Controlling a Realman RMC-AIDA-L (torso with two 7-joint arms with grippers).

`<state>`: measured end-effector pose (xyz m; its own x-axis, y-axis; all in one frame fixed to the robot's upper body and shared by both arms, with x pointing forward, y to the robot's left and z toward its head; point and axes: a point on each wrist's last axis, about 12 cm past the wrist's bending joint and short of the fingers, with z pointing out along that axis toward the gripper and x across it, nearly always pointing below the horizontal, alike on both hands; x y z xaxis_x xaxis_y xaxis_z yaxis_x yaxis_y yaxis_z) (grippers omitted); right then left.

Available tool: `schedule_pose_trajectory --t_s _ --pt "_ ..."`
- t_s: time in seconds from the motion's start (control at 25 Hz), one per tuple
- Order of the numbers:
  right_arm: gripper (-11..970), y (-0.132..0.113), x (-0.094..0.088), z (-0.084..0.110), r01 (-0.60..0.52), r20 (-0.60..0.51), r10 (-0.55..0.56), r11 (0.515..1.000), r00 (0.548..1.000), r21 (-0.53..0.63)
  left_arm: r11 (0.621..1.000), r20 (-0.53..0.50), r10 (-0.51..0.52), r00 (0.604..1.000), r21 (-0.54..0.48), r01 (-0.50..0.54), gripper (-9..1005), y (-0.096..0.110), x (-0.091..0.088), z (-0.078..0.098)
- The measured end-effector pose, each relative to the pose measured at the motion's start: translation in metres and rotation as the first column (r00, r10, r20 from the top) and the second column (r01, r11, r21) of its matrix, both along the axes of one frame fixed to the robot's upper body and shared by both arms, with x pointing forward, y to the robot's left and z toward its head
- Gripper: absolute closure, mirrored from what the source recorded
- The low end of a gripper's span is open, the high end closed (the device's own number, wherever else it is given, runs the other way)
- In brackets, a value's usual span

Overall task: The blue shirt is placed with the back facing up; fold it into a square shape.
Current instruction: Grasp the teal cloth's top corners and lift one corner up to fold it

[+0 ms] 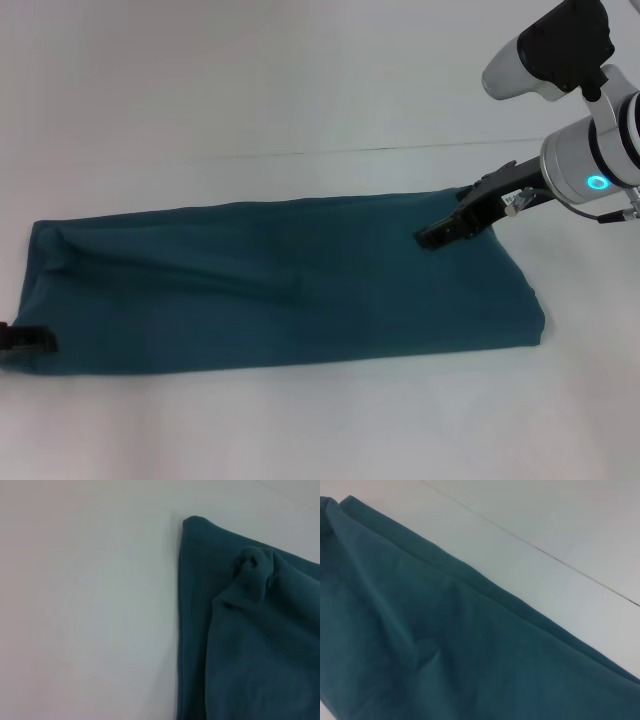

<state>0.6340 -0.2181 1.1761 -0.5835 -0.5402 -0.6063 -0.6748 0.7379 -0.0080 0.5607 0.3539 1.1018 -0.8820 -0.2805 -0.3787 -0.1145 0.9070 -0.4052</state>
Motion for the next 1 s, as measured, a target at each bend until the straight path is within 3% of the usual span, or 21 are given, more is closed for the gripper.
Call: schedule_pose_trajectory --t_s 0.88,1.0 --pt "37 0.004 0.000 0.001 -0.015 -0.001 0.015 1.000 1.000 -0.002 0.996 0.006 -0.087 0.996 0.035 0.087 69 -0.017 0.009 -0.005" --pt "39 0.005 0.000 0.000 -0.017 -0.001 0.017 1.000 1.000 -0.002 0.995 0.009 -0.094 0.996 0.036 0.094 179 -0.019 0.011 -0.004"
